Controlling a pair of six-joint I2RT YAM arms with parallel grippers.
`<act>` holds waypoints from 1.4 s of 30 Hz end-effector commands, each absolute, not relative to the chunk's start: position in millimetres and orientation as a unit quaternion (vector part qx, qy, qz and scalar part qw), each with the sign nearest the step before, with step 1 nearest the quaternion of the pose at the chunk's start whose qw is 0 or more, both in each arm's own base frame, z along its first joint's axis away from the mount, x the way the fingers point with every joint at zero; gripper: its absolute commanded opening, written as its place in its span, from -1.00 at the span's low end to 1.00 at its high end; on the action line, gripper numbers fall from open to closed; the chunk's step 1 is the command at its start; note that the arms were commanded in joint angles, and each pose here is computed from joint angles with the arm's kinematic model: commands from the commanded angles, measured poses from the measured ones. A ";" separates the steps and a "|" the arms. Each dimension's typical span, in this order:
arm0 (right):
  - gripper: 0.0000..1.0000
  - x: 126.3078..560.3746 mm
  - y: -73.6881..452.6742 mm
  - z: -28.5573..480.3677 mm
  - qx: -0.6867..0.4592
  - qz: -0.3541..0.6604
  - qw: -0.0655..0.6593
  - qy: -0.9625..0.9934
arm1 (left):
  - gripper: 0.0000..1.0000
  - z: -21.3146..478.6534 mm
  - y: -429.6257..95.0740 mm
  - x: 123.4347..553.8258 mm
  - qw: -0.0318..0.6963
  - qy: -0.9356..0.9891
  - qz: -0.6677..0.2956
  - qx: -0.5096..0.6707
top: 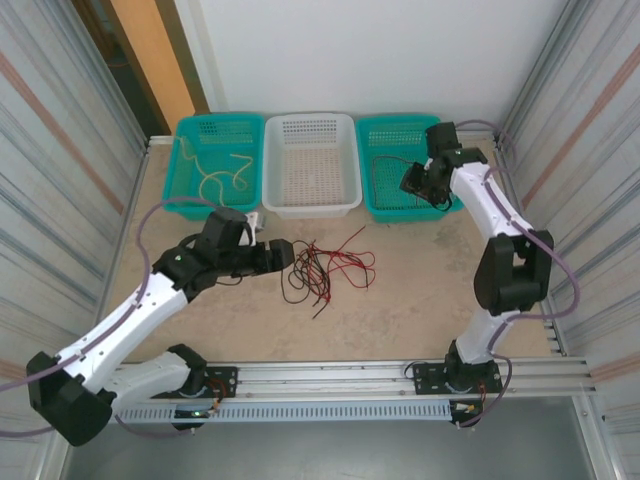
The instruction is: Untangle the cables
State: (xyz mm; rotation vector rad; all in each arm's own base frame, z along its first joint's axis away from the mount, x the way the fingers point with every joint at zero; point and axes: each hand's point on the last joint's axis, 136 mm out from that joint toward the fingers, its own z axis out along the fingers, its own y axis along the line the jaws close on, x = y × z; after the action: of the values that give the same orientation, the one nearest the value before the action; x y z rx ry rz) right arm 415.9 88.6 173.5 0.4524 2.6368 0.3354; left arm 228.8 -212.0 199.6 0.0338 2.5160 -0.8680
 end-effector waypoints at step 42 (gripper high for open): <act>-1.00 288.6 226.8 106.3 -0.116 0.047 0.204 0.971 | 0.27 163.3 -240.5 247.5 0.228 0.943 -0.237 0.055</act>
State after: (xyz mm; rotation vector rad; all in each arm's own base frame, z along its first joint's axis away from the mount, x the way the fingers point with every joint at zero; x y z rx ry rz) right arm 294.4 228.5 67.5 -0.2886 2.7965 0.1383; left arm 241.5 -234.8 139.2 0.1112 2.6710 -0.6170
